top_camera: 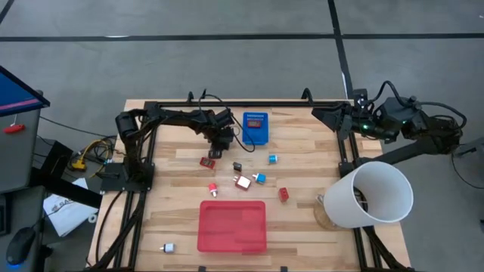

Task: Pick & Place Office items
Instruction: Put the top black digital clock into the blue bin, then put the red digital clock into the blue bin

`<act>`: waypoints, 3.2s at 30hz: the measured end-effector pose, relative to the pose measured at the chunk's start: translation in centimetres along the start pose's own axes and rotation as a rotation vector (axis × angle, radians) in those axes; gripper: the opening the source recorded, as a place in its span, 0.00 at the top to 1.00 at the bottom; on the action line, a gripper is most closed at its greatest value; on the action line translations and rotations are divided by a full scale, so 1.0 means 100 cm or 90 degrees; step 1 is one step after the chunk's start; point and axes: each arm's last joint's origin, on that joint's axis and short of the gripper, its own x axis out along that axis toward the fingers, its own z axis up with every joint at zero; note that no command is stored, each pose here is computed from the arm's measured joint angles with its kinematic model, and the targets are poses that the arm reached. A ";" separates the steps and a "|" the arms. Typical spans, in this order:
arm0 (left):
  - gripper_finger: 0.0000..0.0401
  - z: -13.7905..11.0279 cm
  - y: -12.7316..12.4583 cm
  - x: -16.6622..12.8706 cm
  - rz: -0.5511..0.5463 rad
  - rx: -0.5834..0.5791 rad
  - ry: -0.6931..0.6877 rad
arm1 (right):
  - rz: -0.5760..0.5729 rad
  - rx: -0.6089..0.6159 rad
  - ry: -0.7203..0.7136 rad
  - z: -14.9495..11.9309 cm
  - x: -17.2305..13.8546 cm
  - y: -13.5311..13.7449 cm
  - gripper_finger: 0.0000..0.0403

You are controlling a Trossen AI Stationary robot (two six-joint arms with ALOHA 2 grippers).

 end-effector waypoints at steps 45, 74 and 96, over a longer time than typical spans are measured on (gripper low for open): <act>0.57 0.130 0.050 -0.030 0.059 0.030 -0.172 | -0.004 -0.007 -0.021 0.005 -0.006 -0.003 0.70; 0.57 0.061 -0.008 -0.174 -0.078 0.044 -0.164 | -0.028 -0.015 -0.002 0.000 -0.003 -0.005 0.70; 0.38 -0.046 -0.090 -0.074 -0.021 0.216 -0.061 | -0.033 0.006 -0.022 -0.001 0.006 0.000 0.70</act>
